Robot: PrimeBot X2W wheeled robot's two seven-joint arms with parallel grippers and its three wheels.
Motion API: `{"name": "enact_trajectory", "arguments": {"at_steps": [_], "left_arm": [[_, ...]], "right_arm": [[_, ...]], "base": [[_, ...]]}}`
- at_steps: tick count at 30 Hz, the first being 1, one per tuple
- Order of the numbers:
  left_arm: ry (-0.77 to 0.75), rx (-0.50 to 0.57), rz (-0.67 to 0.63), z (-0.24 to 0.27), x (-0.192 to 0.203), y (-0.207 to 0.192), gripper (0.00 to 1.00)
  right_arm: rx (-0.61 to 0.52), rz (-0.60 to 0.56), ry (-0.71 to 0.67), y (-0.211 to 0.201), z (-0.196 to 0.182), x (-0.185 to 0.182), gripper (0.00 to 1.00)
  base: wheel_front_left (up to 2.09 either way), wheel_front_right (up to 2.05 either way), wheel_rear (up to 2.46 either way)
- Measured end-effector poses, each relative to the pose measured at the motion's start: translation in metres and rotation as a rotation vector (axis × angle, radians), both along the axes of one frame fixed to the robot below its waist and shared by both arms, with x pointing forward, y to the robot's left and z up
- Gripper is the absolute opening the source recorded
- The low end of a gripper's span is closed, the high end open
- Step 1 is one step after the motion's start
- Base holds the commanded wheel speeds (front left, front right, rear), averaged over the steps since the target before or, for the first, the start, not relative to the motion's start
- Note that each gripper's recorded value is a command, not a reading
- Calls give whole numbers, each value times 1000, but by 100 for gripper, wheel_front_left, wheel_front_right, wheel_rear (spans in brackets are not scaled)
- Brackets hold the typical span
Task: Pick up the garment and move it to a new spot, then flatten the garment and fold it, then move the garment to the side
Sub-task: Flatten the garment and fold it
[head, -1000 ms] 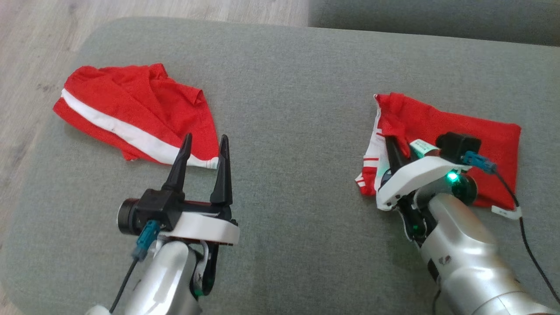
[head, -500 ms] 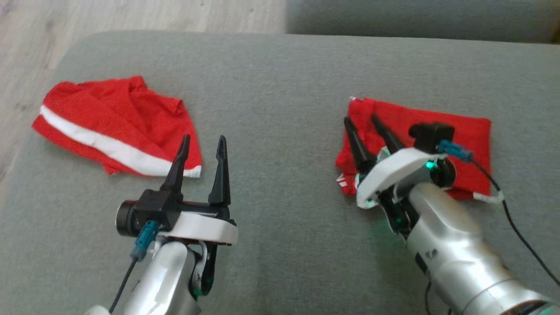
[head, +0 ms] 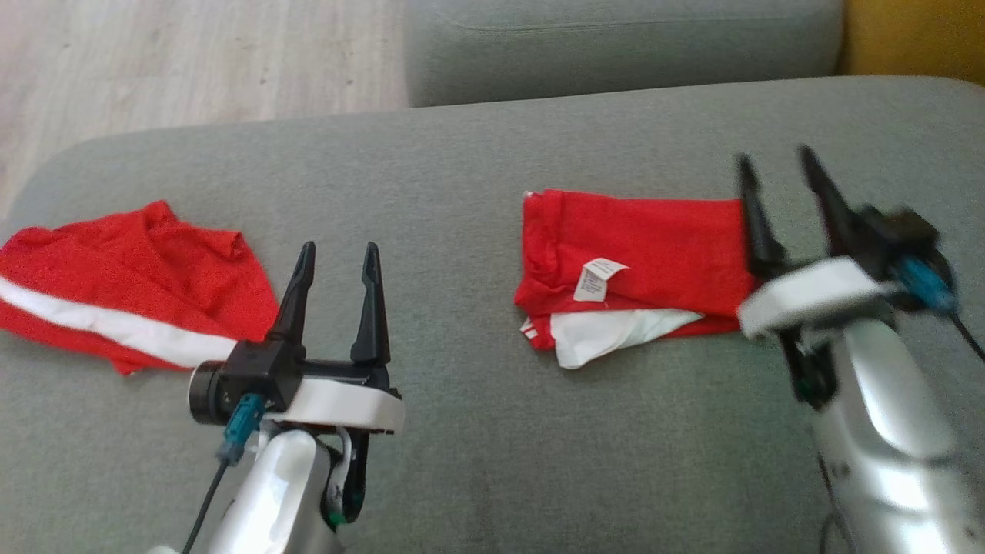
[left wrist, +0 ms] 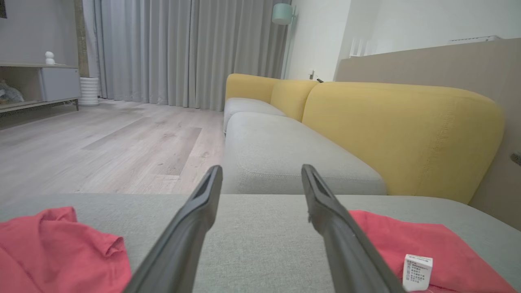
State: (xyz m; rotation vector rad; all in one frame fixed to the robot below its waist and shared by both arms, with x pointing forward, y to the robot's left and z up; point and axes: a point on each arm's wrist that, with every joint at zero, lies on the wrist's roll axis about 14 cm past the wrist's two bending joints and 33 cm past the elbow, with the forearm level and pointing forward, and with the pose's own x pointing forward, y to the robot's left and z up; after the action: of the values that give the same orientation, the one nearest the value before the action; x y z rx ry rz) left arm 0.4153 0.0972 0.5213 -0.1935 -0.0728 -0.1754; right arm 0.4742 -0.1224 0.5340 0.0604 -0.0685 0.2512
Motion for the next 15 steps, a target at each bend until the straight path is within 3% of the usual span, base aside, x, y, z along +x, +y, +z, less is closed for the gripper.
{"name": "enact_trajectory", "arguments": {"at_steps": [1,5,11,15], "left_arm": [[-4,-2,-10,1,2,-4,100],[-1,-1,-28,-1,5,-11,100],[41,5,-35,-18,6,-14,100],[51,1,-41,-21,7,-14,100]], "right_arm": [[-25,-70,-5,-27,-7,-13,100],[-64,-163,-2,-60,-20,-40,100],[-71,-216,68,-72,-51,-74,100],[-65,-222,79,-73,-55,-77,100]], "base": [[0,0,0],[0,0,0],[0,0,0],[0,0,0]]}}
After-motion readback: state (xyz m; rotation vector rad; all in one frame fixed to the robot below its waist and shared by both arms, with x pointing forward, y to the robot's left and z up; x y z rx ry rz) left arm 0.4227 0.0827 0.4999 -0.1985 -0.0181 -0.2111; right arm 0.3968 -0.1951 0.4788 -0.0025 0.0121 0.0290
